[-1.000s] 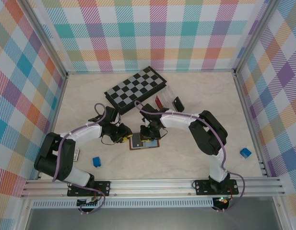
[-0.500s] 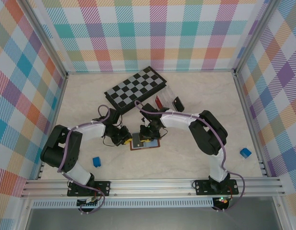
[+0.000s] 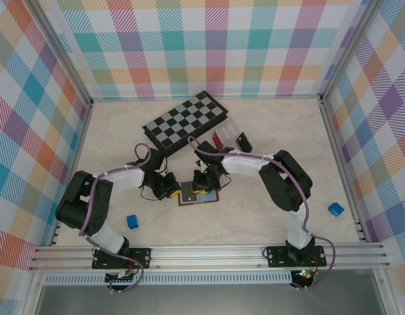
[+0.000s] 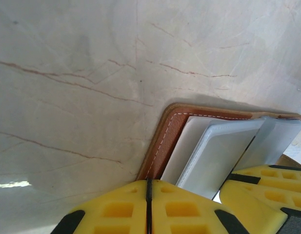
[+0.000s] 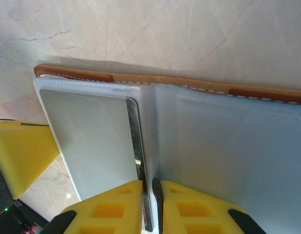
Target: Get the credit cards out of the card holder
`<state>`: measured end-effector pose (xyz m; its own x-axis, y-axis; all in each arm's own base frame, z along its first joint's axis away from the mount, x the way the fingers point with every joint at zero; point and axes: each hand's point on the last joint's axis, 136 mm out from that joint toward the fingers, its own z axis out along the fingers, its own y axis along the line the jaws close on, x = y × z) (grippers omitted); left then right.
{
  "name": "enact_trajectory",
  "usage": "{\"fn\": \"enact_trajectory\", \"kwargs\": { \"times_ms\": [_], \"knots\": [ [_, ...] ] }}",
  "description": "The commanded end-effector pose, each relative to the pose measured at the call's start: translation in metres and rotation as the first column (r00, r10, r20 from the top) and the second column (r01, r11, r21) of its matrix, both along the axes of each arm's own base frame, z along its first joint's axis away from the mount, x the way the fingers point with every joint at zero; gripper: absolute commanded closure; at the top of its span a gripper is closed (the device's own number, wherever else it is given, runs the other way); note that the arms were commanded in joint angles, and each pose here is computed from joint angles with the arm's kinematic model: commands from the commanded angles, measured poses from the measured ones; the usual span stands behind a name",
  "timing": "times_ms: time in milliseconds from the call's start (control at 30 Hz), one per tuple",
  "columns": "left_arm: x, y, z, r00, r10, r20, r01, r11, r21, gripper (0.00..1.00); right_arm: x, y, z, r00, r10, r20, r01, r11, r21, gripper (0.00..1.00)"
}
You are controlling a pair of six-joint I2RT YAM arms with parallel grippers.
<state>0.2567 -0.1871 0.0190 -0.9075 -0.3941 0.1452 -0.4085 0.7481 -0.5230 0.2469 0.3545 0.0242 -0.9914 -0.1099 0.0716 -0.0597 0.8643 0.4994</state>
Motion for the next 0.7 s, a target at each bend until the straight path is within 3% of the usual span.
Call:
{"fn": "enact_trajectory", "kwargs": {
  "times_ms": [0, 367, 667],
  "knots": [
    [-0.012, 0.007, -0.01, 0.999, -0.024, -0.039, 0.026, 0.998, 0.064, 0.91, -0.002, -0.004, -0.002, 1.0, -0.018, -0.022, 0.018, 1.0, 0.001, 0.83],
    [0.006, -0.004, 0.035, 0.994, -0.046, 0.101, 0.047, 0.999, -0.006, 0.93, -0.002, -0.007, -0.001, 0.999, -0.023, -0.022, 0.023, 1.0, 0.005, 0.83],
    [0.007, -0.022, 0.023, 0.995, -0.075, 0.072, 0.08, 0.994, -0.073, 0.93, -0.003, -0.004, 0.001, 0.999, -0.02, -0.037, 0.021, 0.999, 0.034, 0.83]
  ]
}}
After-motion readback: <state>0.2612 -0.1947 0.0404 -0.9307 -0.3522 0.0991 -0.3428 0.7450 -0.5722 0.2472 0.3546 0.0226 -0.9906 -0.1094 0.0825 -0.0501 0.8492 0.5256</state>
